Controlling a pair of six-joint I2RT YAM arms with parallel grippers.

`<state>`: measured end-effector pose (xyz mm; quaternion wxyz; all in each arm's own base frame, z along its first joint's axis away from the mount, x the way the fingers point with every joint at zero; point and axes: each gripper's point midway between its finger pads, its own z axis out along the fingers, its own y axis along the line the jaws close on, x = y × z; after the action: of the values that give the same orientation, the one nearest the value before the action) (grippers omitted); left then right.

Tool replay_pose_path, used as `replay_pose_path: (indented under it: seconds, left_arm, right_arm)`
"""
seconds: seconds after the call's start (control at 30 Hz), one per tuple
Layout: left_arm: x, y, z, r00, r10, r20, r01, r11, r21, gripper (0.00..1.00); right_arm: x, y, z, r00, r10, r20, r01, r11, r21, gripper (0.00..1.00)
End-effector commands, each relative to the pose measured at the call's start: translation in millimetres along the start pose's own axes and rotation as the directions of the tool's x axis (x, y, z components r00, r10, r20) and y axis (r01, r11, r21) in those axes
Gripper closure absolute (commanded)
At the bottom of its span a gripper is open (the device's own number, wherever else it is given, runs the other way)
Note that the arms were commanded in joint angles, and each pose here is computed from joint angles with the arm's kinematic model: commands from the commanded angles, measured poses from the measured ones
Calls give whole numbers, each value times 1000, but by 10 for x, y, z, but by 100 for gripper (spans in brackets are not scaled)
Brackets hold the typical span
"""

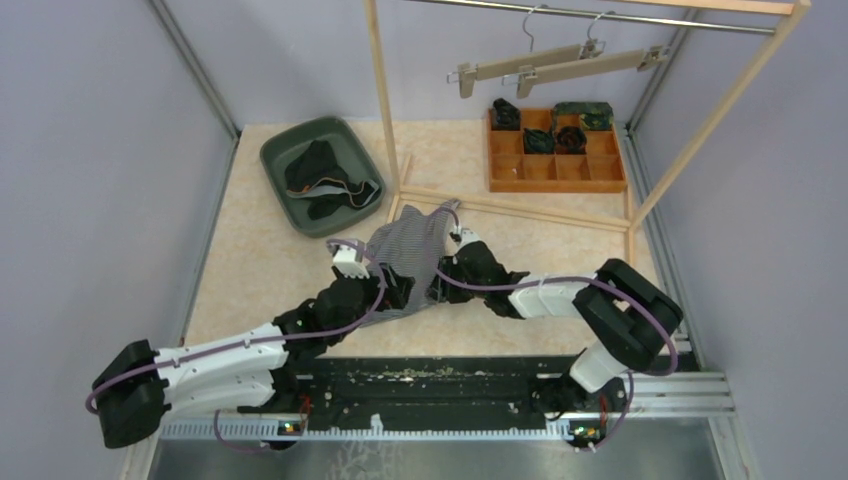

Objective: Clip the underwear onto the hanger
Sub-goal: Flatten out the underwear at the center of the board.

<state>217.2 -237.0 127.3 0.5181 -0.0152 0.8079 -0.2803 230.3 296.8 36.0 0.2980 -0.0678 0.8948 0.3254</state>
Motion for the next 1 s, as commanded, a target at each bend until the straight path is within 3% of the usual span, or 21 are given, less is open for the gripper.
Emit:
replay_pose_path:
  seconds: [0.0, 0.1, 0.2, 0.37, 0.6, 0.97]
  left_arm:
    - [3, 58, -37, 1000, 9, 10, -9, 1000, -10, 0]
    - [19, 90, -48, 1000, 8, 11, -8, 1000, -15, 0]
    - [22, 96, -53, 1000, 4, 12, -3, 1000, -15, 0]
    - [47, 112, -52, 1000, 2, 6, -1, 1000, -20, 0]
    - [67, 165, -57, 1000, 2, 2, -2, 999, -43, 0]
    - [57, 507, -229, 996, -86, 35, 91, 980, -176, 0]
  right_arm:
    - [-164, 238, 53, 998, 21, 52, -17, 996, -82, 63]
    - [-180, 240, 45, 999, 14, 52, -11, 997, -71, 87]
    - [-246, 245, 12, 998, -27, 63, 29, 999, -21, 99]
    - [-404, 218, -113, 984, -166, 61, 154, 974, 163, 100]
    - [-507, 126, -208, 950, -313, -23, 292, 856, 426, 100]
    - [-401, 55, 79, 901, -376, -218, 426, 666, 613, 100]
